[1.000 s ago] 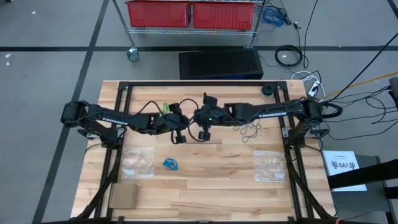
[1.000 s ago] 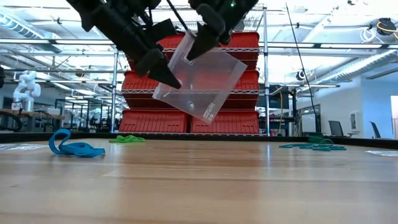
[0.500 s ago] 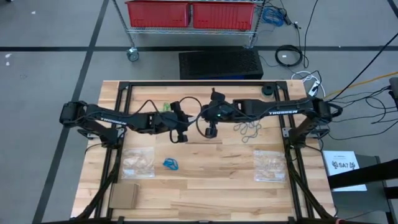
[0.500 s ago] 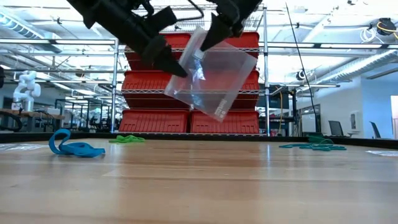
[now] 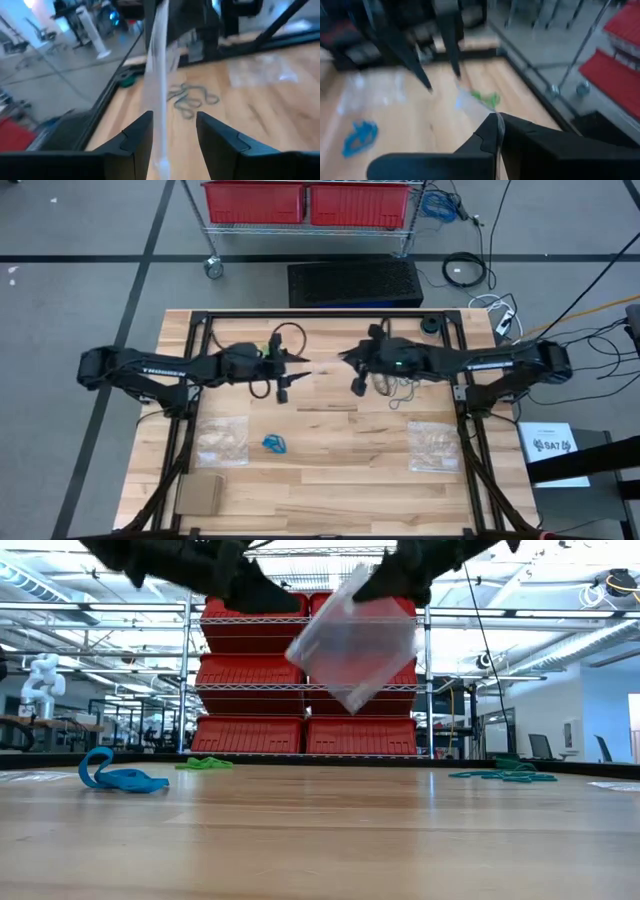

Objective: Sort rubber bands
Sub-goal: Open the top transparent zip lock bag

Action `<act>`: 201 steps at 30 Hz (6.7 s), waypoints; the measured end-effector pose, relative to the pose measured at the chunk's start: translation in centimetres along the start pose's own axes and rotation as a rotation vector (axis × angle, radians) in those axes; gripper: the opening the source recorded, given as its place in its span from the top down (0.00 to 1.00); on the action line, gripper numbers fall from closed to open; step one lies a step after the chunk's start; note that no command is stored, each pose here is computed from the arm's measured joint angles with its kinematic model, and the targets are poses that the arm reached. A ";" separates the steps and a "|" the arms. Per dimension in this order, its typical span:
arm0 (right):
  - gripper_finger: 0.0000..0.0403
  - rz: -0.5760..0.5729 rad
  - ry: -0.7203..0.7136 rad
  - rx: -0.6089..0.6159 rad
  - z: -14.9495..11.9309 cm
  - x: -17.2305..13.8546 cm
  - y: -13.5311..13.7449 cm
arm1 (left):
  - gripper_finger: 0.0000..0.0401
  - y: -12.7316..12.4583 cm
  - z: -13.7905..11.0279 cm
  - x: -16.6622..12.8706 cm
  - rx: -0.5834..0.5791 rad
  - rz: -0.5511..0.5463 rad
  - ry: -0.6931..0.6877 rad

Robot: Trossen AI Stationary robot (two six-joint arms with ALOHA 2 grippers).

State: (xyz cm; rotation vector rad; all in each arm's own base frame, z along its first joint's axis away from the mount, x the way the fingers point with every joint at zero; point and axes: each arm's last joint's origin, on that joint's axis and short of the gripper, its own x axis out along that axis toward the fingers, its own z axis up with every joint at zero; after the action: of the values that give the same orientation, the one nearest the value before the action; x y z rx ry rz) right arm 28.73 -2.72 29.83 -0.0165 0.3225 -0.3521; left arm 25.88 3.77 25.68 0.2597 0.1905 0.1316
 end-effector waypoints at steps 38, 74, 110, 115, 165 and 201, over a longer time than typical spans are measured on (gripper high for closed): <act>1.00 -0.014 -0.427 0.209 2.5 -2.0 -0.4 | 0.76 1.3 -2.1 0.6 0.190 0.195 -0.361; 0.60 -0.080 0.069 0.134 -2.3 -1.3 -0.5 | 1.00 -0.3 -4.5 0.8 0.066 0.035 -0.042; 0.60 0.092 0.056 -0.116 -2.8 6.0 2.5 | 1.00 0.3 -3.3 3.0 0.019 -0.050 0.294; 0.64 0.103 0.107 -0.180 -2.2 7.8 3.0 | 1.00 0.3 -3.3 3.0 0.019 -0.052 0.298; 0.97 0.018 0.586 -0.214 -1.5 4.3 1.1 | 1.00 0.8 -3.3 2.9 0.010 -0.026 0.293; 0.63 -0.038 0.648 -0.188 0.7 2.3 2.6 | 1.00 0.9 -3.5 2.9 0.010 -0.002 0.314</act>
State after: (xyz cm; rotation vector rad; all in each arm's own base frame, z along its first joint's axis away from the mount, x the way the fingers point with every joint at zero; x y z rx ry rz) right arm 31.85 -1.09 29.62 -0.0935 0.9972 -0.3575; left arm 27.86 5.89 22.09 0.2482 0.5037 0.1690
